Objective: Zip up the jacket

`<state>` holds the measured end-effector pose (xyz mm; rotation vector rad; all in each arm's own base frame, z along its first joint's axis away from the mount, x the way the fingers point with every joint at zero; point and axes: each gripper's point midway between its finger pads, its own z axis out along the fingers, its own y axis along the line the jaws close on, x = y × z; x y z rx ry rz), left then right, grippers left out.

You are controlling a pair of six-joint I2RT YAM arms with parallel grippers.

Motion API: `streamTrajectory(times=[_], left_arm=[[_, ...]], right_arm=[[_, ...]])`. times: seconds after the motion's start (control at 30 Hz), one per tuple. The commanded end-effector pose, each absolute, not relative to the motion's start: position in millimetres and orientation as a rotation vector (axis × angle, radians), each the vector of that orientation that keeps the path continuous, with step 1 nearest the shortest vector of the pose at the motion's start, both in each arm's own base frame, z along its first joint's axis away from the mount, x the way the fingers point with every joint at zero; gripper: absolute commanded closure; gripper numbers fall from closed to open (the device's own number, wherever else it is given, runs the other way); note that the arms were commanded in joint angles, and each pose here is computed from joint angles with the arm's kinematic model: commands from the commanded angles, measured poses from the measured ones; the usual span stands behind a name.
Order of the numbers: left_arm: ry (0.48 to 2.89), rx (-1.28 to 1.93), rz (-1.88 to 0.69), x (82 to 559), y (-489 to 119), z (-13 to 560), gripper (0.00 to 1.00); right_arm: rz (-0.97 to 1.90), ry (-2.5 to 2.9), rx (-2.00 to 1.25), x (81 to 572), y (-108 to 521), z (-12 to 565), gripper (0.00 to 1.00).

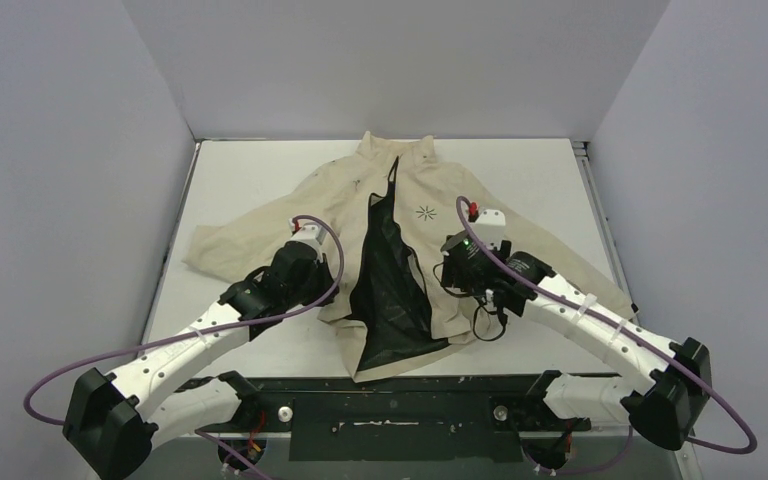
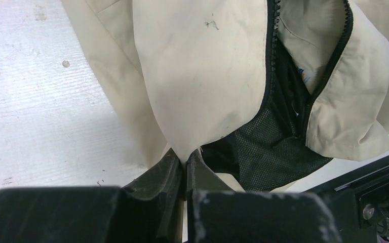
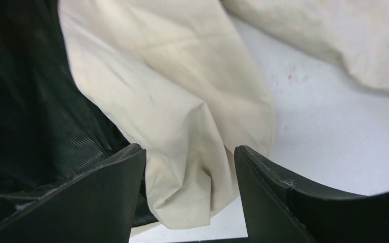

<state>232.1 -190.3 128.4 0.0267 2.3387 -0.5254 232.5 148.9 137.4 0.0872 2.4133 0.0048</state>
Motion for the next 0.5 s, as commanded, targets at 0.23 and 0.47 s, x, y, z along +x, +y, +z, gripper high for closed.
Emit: streamTrajectory(times=[0.23, 0.47], left_arm=[[2.284, 0.025, -0.567, 241, -196, 140, 1.0], [2.281, 0.022, -0.584, 239, -195, 138, 1.0]], right_arm=[[0.56, 2.402, -0.087, 211, 232, 190, 0.33], [0.407, 2.555, -0.04, 186, 222, 130, 0.38]])
